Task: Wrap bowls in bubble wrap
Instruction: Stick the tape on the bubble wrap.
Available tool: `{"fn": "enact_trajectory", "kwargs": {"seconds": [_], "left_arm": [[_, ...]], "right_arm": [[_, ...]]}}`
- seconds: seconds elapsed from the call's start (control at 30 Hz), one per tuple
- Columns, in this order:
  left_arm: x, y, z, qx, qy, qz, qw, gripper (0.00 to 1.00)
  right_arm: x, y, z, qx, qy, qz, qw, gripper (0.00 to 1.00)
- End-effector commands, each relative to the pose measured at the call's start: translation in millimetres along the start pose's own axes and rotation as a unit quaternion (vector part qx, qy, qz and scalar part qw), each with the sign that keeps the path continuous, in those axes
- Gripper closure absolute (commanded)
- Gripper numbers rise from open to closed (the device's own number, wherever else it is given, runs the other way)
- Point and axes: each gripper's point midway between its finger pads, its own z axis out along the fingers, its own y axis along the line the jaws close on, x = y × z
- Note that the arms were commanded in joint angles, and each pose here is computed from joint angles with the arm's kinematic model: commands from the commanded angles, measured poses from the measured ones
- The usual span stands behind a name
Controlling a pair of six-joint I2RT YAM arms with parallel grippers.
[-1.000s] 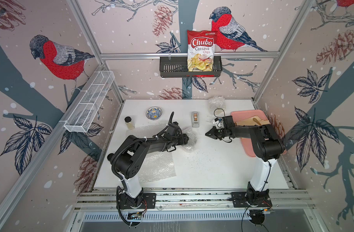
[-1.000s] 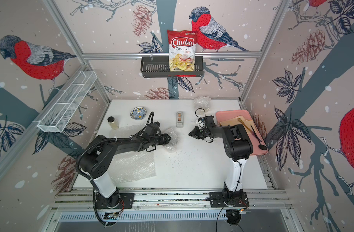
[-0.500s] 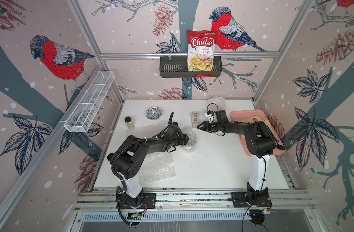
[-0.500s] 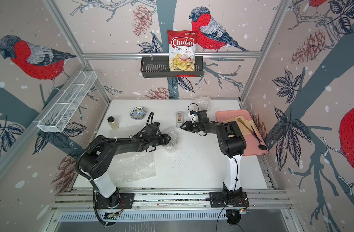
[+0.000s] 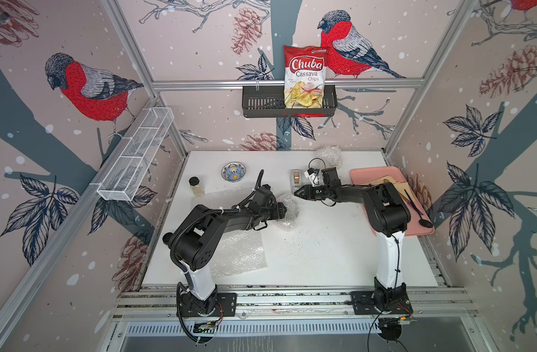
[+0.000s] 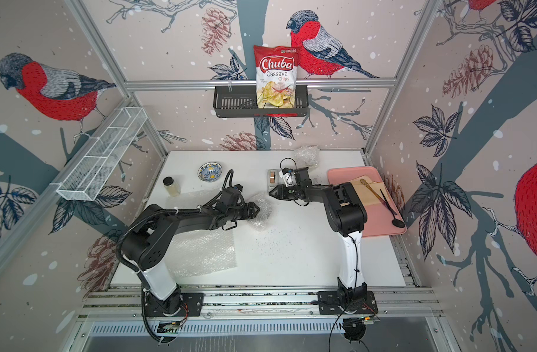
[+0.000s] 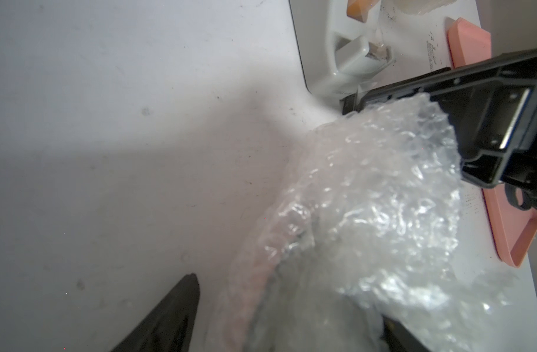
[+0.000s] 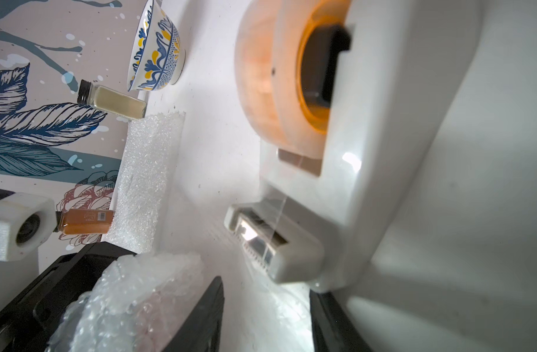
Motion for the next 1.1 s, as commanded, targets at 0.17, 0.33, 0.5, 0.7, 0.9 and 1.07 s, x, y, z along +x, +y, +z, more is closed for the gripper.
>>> {"fn": "enact_trajectory", "kwargs": {"seconds": [0.17, 0.33, 0.5, 0.7, 0.9, 1.07], "left_arm": [[25.8, 20.9, 0.3, -0.042, 0.048, -0.013, 0.998, 0.23], [25.0, 20.3, 0.1, -0.042, 0.048, -0.011, 0.998, 0.23], [24.2, 19.5, 0.5, -0.04, 0.048, -0.012, 0.998, 0.23], [23.5, 19.3, 0.5, -0.041, 0.05, -0.009, 0.998, 0.23], [22.4, 17.6, 0.6, -0.04, 0.049, -0.009, 0.998, 0.23], [24.3, 19.5, -0.4, -0.042, 0.049, -0.011, 0.998, 0.23]], "right_arm": [[1.7, -2.3, 4.7, 0.004, 0.002, -0.012, 1.0, 0.63], [2.7, -5.2, -0.3, -0.003, -0.003, -0.004, 1.0, 0.64], [1.4, -8.5, -3.3, -0.017, -0.011, 0.006, 1.0, 0.49], [-0.1, -10.2, 1.9, -0.034, -0.008, 0.014, 0.999, 0.47], [4.1, -8.2, 10.7, -0.042, 0.005, 0.014, 0.999, 0.5], [3.0, -9.6, 2.5, -0.039, -0.002, 0.015, 0.999, 0.57]]}}
